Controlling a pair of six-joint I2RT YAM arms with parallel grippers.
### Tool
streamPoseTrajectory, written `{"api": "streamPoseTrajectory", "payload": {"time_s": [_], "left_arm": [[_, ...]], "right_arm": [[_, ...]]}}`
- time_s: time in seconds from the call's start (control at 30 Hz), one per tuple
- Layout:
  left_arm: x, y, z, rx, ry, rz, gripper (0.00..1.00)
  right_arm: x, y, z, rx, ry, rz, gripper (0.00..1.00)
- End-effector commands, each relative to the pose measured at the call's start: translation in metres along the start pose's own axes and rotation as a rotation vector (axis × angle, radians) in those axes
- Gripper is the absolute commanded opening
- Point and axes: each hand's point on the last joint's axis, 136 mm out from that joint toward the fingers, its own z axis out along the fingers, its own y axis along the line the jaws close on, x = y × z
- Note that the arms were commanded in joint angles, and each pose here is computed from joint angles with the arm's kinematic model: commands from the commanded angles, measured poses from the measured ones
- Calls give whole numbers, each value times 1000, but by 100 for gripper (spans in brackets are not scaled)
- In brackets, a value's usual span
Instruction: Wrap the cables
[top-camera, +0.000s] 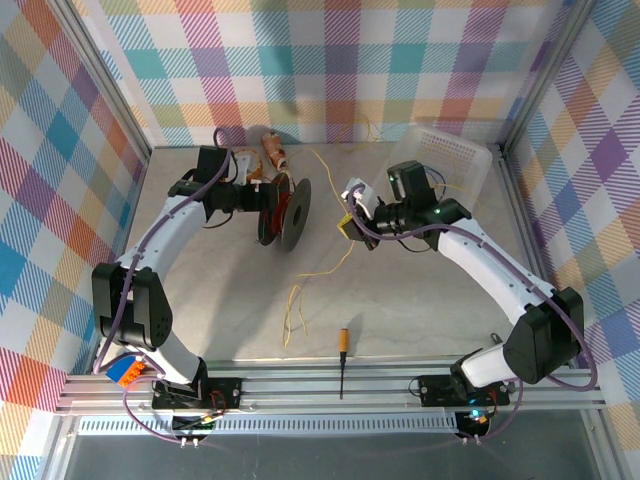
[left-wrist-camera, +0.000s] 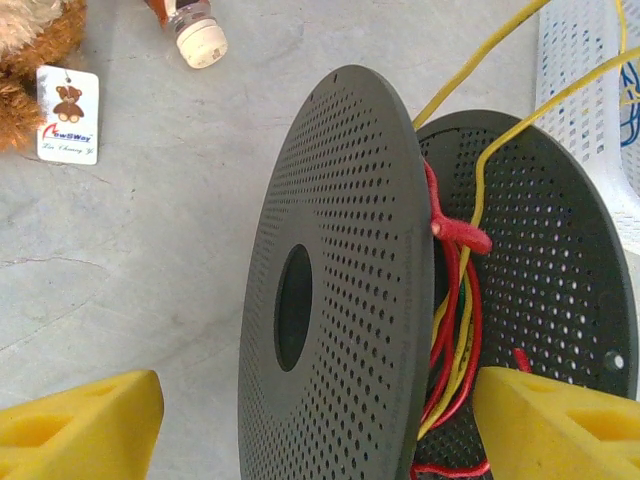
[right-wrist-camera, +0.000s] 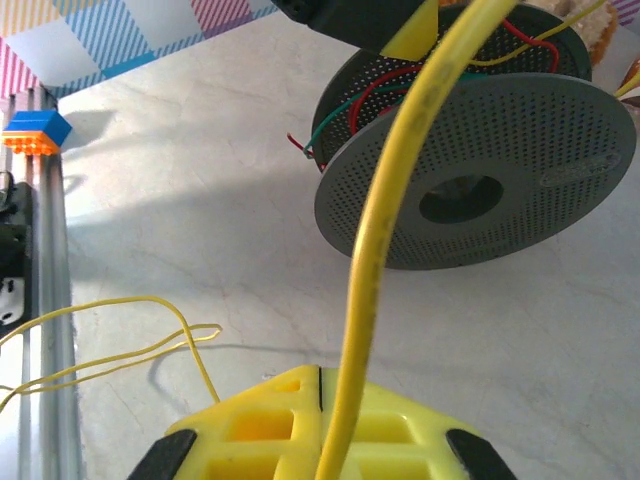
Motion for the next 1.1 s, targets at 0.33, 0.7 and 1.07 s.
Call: {"api": "streamPoseTrajectory", "payload": {"time_s": [0.33,0.7,1.07], "left_arm": [[-8,-16,-7,54,-22,52,75],[-7,-18,-3,50,-2,66,77],[-4,-17,8,15,33,107,73]], "right_arm": [[-12,-1,-2,-142,0,117,0],[-18,8,-2,-213,-18,119,0],[-17,9,2,-264,12,178,0]]}}
